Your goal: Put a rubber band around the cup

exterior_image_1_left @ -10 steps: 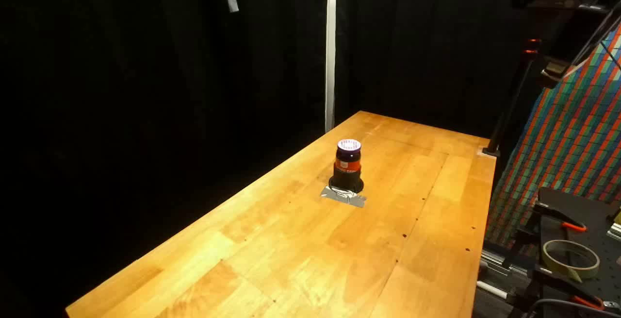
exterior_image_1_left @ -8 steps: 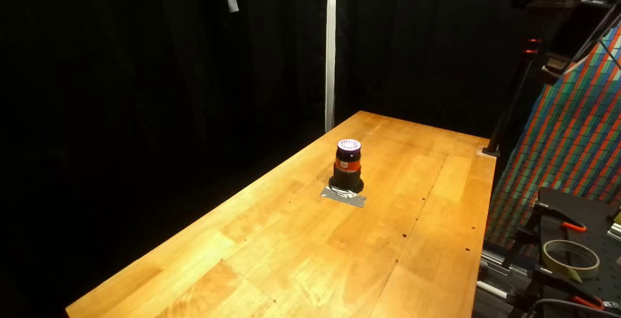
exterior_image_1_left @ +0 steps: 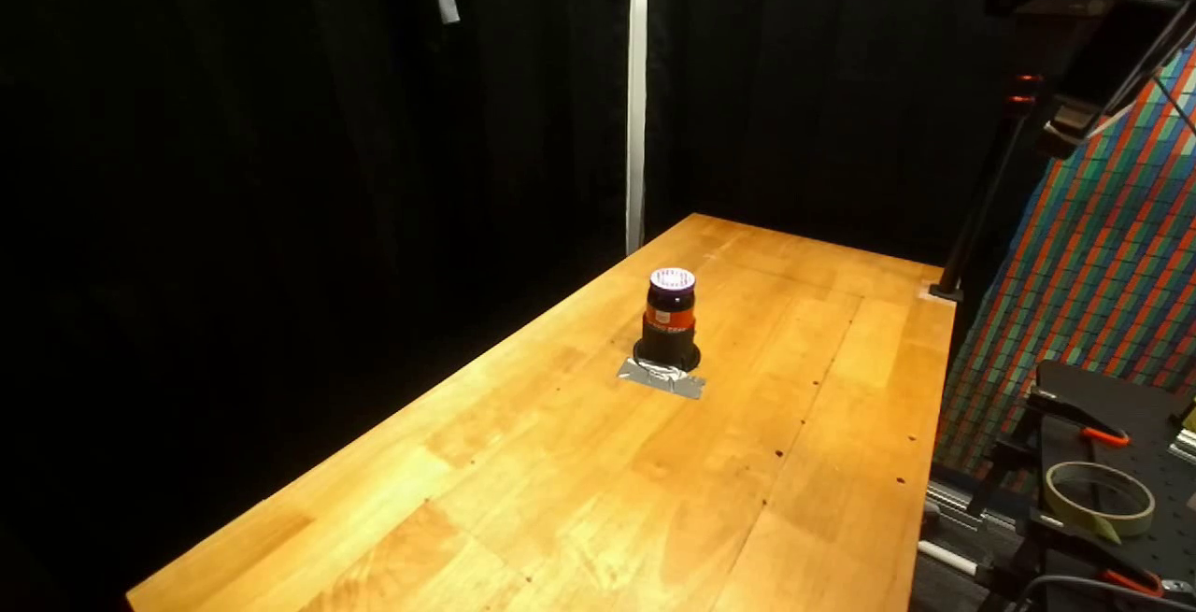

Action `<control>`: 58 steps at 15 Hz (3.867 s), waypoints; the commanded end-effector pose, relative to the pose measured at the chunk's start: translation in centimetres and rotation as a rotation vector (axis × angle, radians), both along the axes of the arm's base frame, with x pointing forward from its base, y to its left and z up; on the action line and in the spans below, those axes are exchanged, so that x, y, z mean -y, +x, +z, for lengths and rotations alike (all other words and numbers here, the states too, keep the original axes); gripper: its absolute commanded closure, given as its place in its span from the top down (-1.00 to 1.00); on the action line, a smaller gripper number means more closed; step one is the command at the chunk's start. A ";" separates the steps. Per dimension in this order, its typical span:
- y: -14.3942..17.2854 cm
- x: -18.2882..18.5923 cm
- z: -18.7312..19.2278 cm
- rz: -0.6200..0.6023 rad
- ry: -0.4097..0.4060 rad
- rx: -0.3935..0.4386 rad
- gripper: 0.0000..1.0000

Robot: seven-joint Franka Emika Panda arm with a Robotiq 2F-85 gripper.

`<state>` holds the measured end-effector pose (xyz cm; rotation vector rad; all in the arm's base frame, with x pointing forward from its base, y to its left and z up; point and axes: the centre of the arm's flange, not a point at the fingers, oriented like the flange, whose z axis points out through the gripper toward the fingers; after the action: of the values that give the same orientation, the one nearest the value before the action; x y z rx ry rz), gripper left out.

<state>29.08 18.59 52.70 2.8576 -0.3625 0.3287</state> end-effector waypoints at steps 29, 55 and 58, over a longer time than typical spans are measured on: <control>39.8 4.9 -19.7 0.051 0.176 -0.199 1.00; 38.7 8.1 -25.5 -0.059 0.260 -0.347 1.00; 36.3 8.2 -25.1 -0.022 0.286 -0.362 1.00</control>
<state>69.31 10.84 26.29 3.0509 -0.4383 -0.2415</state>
